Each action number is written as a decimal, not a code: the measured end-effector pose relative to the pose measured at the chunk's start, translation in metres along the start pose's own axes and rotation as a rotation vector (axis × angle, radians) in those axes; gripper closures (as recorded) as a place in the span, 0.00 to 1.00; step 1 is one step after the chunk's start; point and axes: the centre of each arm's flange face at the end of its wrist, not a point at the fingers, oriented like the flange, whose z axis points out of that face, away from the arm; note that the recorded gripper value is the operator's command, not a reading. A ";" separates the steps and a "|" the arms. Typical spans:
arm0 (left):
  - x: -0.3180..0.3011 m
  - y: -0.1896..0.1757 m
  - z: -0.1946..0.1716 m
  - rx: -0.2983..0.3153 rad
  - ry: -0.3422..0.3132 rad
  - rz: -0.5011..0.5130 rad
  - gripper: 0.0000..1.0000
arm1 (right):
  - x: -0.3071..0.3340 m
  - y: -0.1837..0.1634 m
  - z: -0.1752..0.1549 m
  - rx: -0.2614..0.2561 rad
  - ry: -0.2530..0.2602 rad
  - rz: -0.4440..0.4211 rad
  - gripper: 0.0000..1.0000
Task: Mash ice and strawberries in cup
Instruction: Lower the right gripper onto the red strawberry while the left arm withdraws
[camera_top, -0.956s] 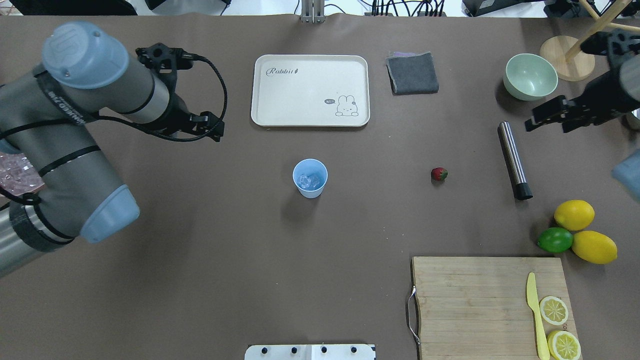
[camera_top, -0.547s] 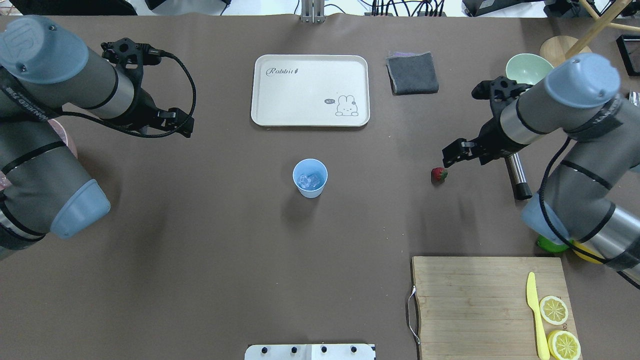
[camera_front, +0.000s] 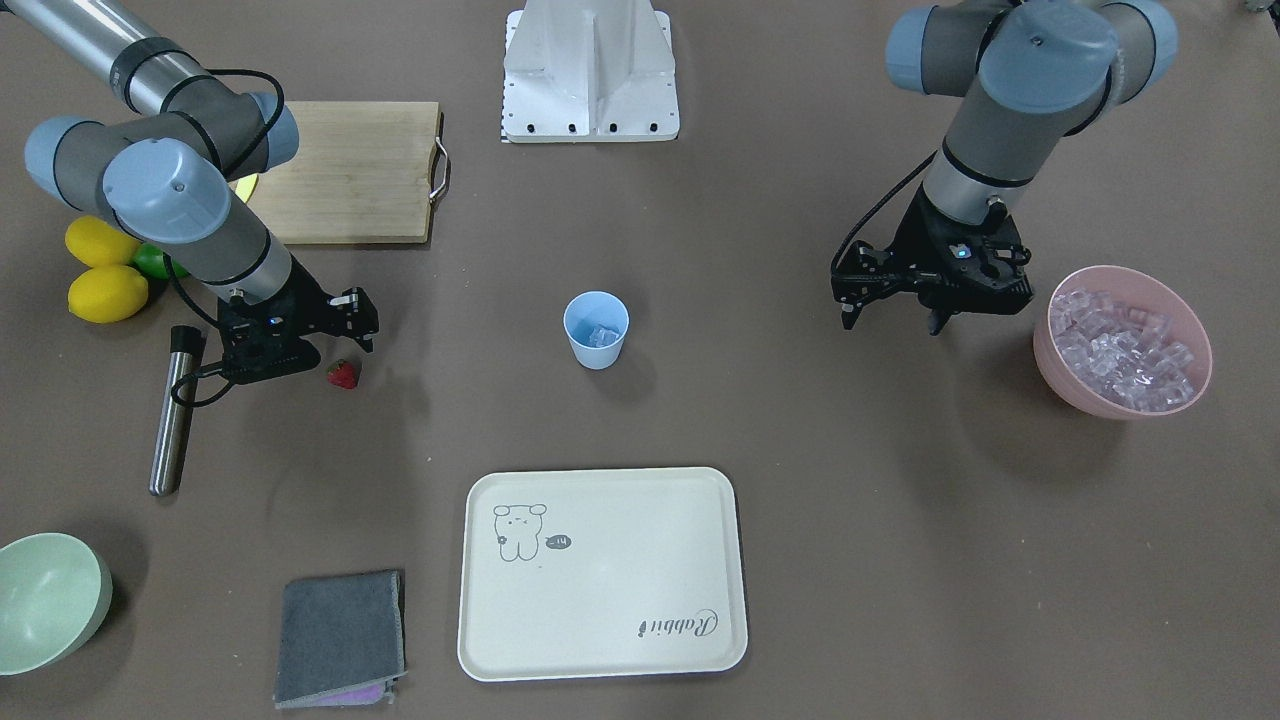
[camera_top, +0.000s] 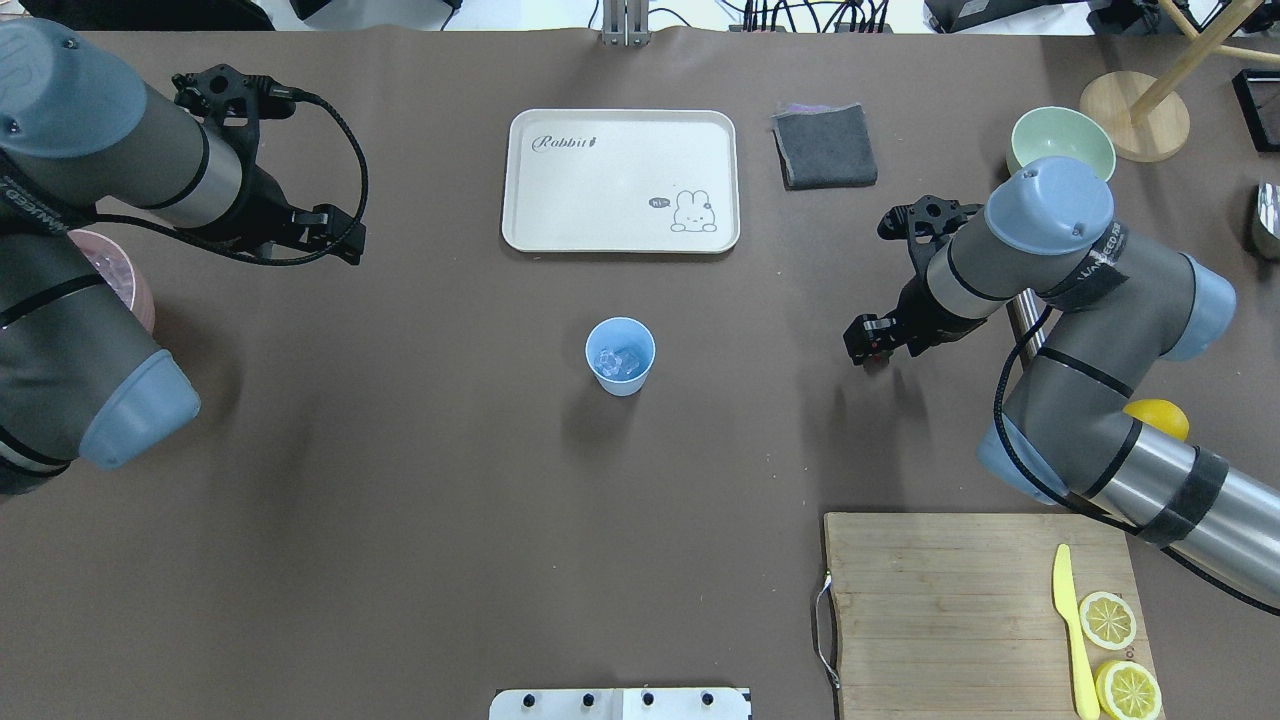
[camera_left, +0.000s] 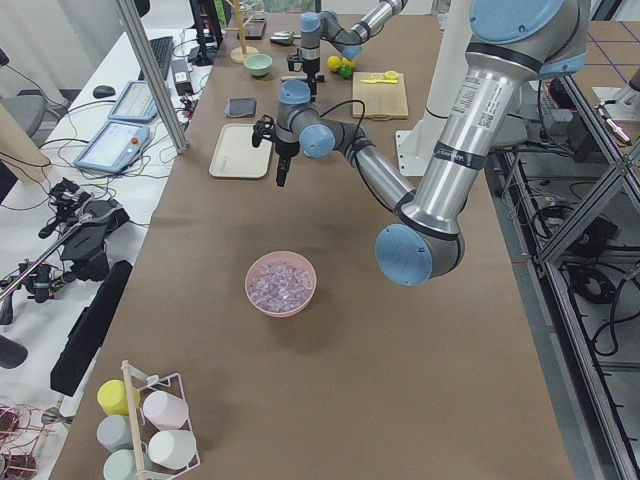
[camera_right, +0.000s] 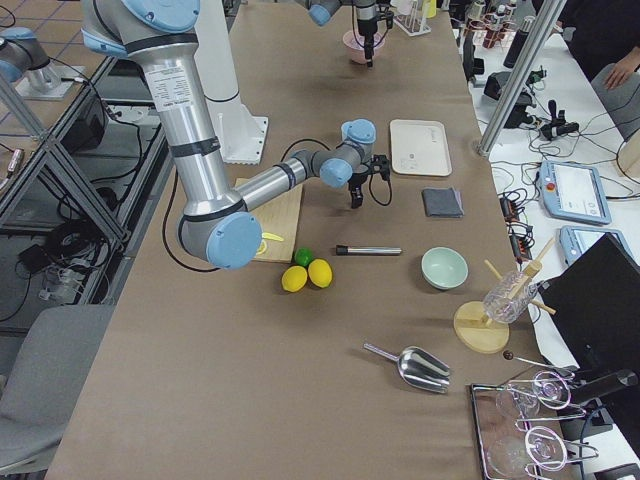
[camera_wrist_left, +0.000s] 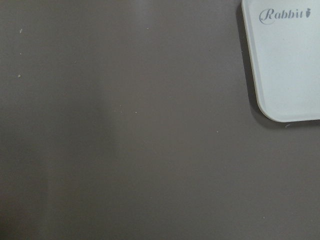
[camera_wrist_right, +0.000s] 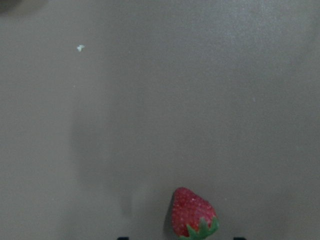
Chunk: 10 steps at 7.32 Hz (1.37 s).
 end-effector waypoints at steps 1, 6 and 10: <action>0.000 0.000 -0.001 0.002 0.001 -0.003 0.03 | 0.003 -0.002 0.002 0.003 0.008 -0.013 0.32; 0.000 0.000 -0.003 0.006 0.001 -0.006 0.03 | 0.005 -0.009 0.012 0.012 0.038 -0.016 1.00; -0.019 -0.008 -0.020 0.022 -0.018 -0.008 0.03 | -0.029 -0.025 -0.022 0.045 -0.019 -0.017 1.00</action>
